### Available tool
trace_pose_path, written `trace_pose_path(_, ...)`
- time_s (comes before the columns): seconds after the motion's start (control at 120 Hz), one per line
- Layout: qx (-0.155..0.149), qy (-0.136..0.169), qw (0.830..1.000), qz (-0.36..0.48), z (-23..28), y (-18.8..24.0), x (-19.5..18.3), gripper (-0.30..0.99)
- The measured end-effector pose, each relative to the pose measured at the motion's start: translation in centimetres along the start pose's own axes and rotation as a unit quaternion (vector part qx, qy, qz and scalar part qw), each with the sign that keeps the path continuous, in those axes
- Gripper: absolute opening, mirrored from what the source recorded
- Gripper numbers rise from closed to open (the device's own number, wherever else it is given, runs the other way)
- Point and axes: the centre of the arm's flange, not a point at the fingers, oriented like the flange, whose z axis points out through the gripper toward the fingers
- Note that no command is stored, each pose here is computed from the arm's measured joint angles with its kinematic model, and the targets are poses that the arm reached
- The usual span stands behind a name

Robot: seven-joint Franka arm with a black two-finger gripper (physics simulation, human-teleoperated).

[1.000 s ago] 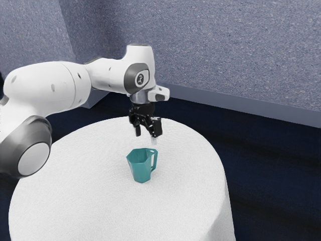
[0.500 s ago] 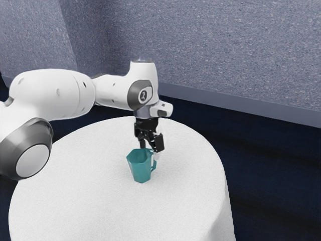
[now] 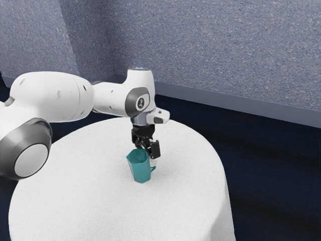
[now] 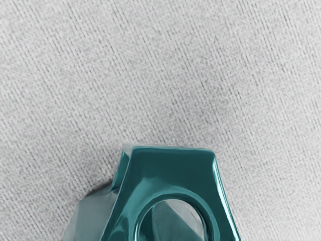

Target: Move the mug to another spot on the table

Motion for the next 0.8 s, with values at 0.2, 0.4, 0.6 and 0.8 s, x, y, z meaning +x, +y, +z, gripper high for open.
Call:
trace_pose_path(0.2, 0.011, 0.002, 1.000, 0.009, 0.2, 0.0, 0.2, 0.69)
trace_pose_path(0.4, 0.033, 0.004, 0.999, 0.033, 0.4, 1.1, 0.9, 0.69)
trace_pose_path(0.6, 0.048, 0.005, 0.998, 0.042, 0.3, 1.0, 1.0, 0.69)
trace_pose_path(0.8, 0.053, 0.006, 0.998, 0.045, 0.3, 1.0, 1.0, 0.57)
